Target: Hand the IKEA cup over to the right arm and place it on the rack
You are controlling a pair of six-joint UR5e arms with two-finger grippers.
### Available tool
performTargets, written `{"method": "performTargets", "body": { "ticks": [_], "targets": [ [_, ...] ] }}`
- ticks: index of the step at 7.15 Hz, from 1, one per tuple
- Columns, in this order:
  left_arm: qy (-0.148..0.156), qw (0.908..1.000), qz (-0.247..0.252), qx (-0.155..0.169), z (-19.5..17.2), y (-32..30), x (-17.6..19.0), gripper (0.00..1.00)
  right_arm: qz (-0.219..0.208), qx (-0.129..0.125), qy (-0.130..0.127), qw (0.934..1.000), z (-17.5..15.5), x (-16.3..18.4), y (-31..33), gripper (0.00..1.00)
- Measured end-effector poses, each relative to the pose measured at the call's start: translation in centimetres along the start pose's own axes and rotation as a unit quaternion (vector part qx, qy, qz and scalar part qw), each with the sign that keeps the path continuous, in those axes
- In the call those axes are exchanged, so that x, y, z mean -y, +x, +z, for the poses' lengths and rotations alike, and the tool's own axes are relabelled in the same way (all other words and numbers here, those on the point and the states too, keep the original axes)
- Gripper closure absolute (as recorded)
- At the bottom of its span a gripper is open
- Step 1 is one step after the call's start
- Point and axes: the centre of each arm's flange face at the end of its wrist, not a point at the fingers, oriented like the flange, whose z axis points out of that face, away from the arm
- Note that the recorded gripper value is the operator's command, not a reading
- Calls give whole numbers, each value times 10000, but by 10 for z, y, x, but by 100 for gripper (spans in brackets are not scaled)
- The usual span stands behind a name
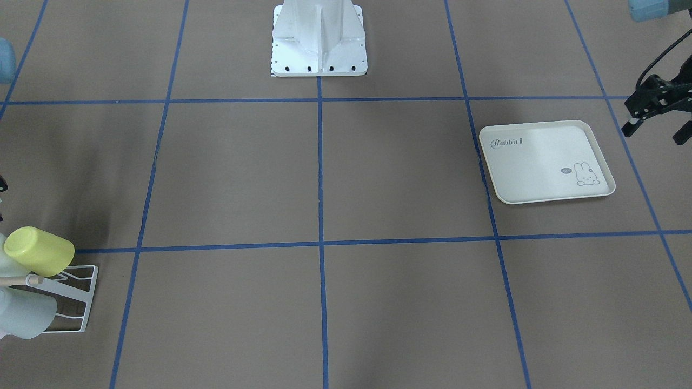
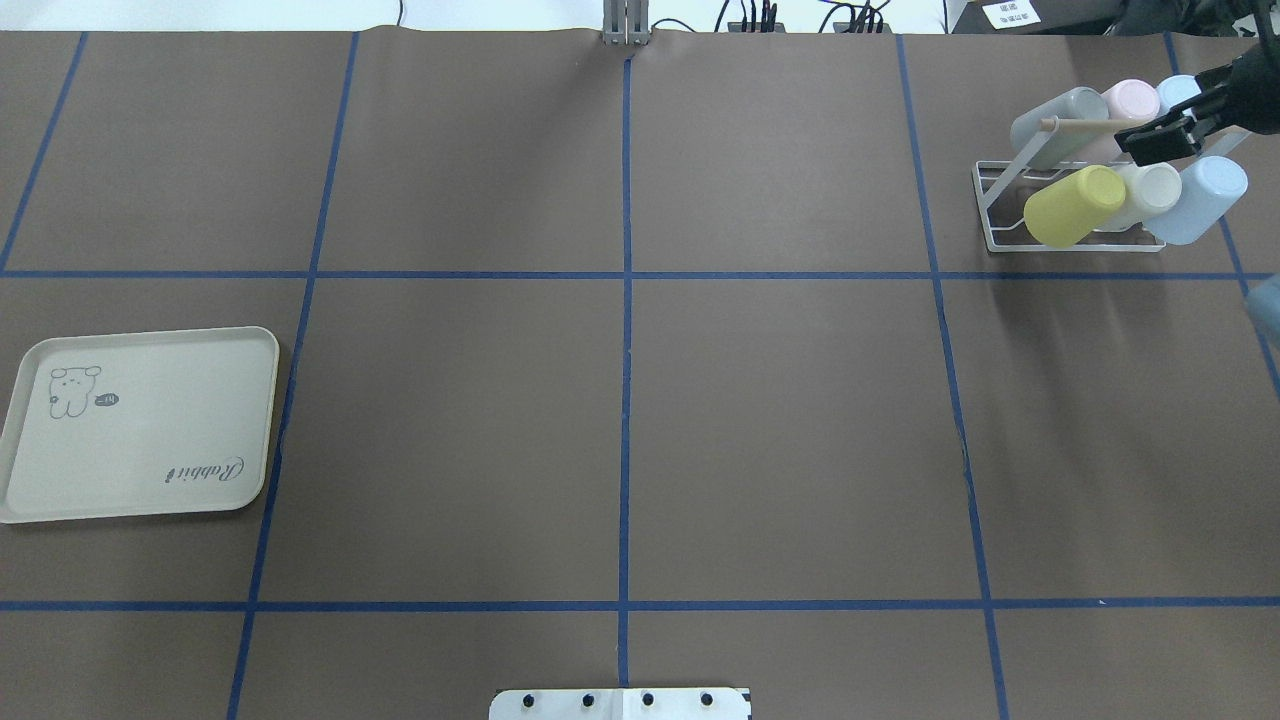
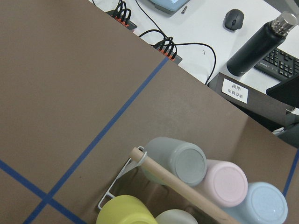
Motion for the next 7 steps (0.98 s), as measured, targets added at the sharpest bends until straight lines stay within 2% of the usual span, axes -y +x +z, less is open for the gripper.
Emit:
{"method": "performTargets", "body": {
  "ticks": [1, 3, 5, 7],
  "targets": [
    [-150, 9998, 41, 91, 1, -25, -25, 0, 135, 41, -366, 9992, -11, 15, -7, 0],
    [-573, 9980, -113, 232, 11, -64, -81, 0, 426, 330, -820, 9952, -19, 15, -3, 0],
    [-882, 9949, -379, 317, 18, -102, -130, 0, 616, 454, -1260, 9891, -22, 4, 17, 0],
    [-1074, 9932, -314, 324, 6, -138, -152, 0, 703, 489, -1684, 9820, -30, -26, 56, 0]
  ]
}}
